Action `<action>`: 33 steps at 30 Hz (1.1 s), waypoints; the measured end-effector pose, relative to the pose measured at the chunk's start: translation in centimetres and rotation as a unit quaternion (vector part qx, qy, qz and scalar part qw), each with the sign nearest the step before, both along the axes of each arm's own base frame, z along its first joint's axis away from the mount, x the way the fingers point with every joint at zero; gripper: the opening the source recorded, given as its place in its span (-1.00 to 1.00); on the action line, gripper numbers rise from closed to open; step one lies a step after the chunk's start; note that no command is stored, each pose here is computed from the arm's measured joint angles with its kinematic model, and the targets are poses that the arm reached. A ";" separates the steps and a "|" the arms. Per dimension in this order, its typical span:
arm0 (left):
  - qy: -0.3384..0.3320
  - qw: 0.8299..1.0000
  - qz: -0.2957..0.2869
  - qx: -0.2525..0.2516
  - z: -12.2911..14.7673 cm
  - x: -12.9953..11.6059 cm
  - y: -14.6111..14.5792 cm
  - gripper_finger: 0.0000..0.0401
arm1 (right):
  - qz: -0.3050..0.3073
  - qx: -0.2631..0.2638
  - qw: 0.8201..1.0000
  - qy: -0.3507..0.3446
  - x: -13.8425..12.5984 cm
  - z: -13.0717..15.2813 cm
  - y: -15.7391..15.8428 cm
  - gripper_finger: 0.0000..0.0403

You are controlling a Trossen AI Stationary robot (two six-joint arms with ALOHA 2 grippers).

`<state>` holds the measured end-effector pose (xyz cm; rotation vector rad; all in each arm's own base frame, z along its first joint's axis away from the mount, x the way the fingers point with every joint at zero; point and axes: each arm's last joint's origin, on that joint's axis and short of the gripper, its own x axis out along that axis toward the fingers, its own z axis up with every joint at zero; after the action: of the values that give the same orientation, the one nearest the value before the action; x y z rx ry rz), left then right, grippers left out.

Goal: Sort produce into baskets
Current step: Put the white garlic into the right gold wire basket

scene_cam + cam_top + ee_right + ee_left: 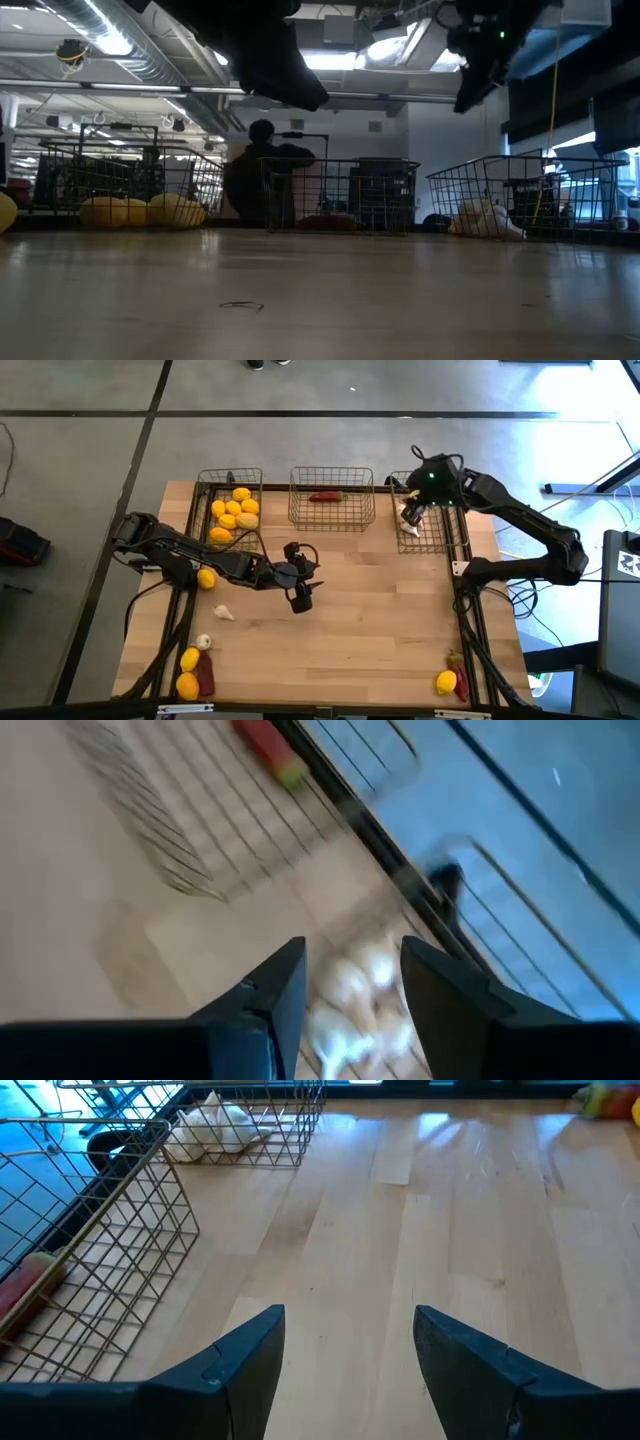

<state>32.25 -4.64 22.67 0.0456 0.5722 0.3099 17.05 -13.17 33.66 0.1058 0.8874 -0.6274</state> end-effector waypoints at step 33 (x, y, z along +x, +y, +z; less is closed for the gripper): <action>0.275 0.955 0.015 -0.110 0.4 -10.5 -5.2 0.09 | 0.284 0.021 0.955 -0.081 3.7 1.5 13.4 -0.20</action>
<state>21.74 -9.80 23.04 -0.0961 1.1601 0.2599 20.78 0.19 35.19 -0.0614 0.7254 -0.0601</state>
